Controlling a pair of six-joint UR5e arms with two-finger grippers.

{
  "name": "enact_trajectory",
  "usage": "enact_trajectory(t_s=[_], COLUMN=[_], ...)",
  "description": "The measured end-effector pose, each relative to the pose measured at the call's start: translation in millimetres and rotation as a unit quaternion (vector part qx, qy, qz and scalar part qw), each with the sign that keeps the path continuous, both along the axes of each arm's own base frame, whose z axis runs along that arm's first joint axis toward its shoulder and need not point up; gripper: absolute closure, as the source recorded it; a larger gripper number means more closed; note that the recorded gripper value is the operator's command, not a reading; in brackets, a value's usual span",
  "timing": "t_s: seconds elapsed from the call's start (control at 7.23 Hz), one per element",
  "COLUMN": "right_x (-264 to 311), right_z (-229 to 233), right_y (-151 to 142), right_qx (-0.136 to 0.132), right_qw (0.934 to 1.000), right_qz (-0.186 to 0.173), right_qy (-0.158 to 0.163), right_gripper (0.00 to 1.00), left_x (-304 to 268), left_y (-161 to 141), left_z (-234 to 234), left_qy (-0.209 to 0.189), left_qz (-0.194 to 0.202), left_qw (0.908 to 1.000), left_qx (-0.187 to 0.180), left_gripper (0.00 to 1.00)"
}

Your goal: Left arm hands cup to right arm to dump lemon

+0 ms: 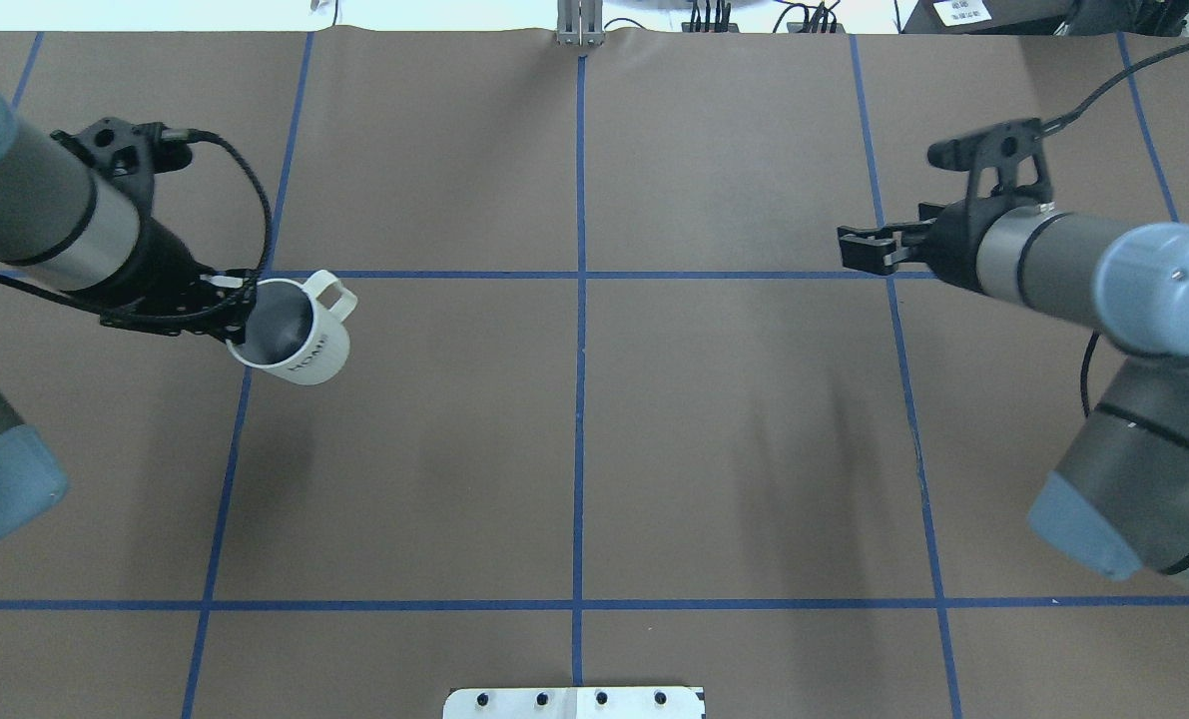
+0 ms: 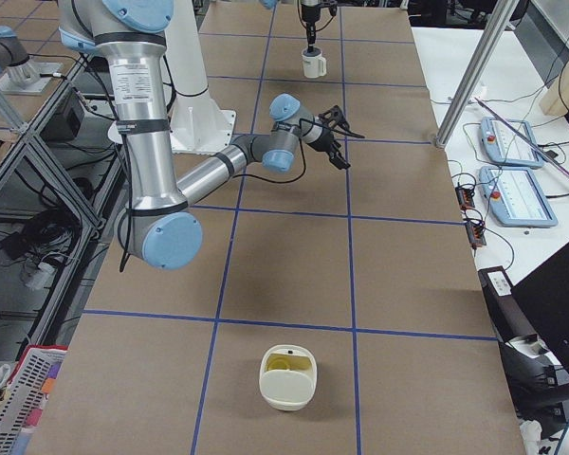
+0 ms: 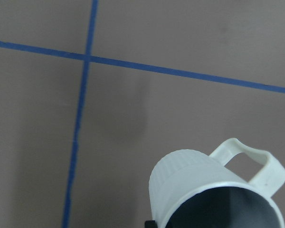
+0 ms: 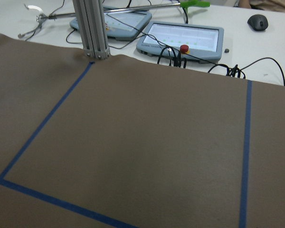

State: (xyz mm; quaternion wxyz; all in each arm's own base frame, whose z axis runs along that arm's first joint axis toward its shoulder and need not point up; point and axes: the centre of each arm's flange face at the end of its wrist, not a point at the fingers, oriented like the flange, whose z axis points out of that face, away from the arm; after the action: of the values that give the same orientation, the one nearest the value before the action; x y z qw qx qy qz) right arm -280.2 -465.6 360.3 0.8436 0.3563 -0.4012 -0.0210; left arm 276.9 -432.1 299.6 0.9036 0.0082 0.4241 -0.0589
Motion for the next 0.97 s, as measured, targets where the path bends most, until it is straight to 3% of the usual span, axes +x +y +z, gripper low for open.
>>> enact_trajectory(t_s=[0.28, 0.55, 0.69, 0.97], right_x=[109, 165, 181, 194], right_z=[53, 108, 125, 136], right_y=[-19, -7, -1, 4], right_qx=[-0.060, -0.141, -0.168, -0.190], right_qw=[0.9945, 0.9802, 0.9737, 0.9683], right_qz=[-0.078, -0.122, -0.134, -0.143], right_qy=[0.038, 0.066, 0.077, 0.077], right_gripper=[0.00, 0.00, 0.00, 0.00], left_x=[-65, -115, -128, -126], left_y=[6, 14, 14, 9], left_z=[95, 169, 203, 263], left_qy=[-0.025, -0.053, -0.057, -0.041], left_qz=[0.042, 0.072, 0.080, 0.088], left_qw=[0.9985, 0.9955, 0.9946, 0.9948], left_qx=[0.023, 0.032, 0.031, 0.032], left_gripper=[1.00, 1.00, 1.00, 1.00])
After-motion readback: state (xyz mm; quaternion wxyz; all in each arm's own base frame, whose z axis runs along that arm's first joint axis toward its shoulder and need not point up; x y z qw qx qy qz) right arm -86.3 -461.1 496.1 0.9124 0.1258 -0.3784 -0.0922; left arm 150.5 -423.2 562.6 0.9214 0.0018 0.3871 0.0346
